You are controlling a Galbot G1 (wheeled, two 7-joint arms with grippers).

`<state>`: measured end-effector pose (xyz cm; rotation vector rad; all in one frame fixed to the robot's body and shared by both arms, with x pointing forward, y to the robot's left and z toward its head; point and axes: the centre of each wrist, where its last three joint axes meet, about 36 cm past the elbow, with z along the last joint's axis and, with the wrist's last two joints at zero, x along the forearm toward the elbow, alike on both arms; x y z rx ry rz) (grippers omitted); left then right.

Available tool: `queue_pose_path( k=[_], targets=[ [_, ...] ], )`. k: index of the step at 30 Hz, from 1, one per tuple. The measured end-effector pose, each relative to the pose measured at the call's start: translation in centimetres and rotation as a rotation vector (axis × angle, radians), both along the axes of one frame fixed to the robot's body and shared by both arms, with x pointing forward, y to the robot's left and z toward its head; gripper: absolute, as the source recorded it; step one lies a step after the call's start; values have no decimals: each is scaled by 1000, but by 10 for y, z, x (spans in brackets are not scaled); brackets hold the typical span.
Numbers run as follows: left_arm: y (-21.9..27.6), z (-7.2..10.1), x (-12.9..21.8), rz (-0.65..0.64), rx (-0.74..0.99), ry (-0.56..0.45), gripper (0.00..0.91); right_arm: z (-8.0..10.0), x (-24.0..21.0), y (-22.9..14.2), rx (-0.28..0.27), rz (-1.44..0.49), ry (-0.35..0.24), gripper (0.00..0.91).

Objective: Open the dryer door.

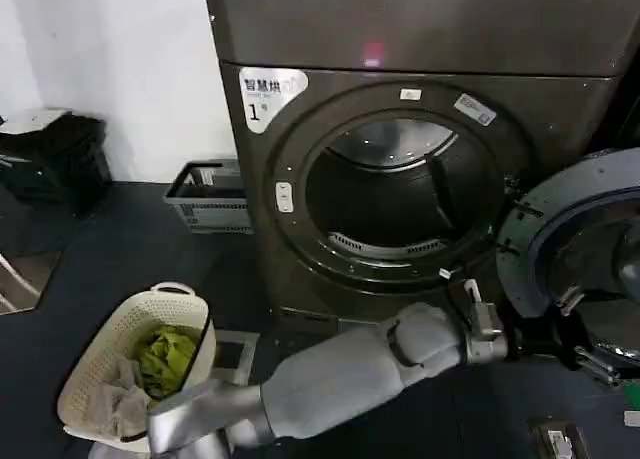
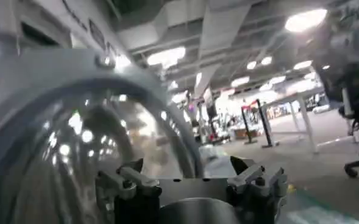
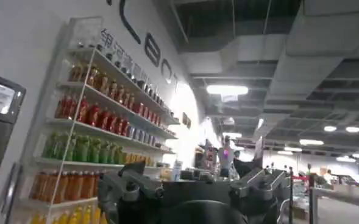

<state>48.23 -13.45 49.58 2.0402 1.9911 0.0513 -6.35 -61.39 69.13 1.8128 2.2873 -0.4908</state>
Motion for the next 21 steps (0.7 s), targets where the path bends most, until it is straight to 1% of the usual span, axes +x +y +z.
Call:
queue_pose_path(
  k=[3,4,8,11,17,21],
  targets=[
    [-1,9,-6,-19,-40,-23,907,0,4,0,-7,11,1,907],
    [3,10,-6,-19,-48,-27,907,0,5,0,-9,14,0,907],
    [41,0,6,23,-19,-47,907,1,9,-1,-19,26,-2,907],
    [68,-4,11,49,0,-63,907,2,10,-2,-22,29,-5,907],
    [120,-9,11,90,35,-82,907,3,15,-3,-30,41,-8,907],
    [151,-11,6,111,48,-81,907,5,17,-3,-39,48,-12,907]
  ],
)
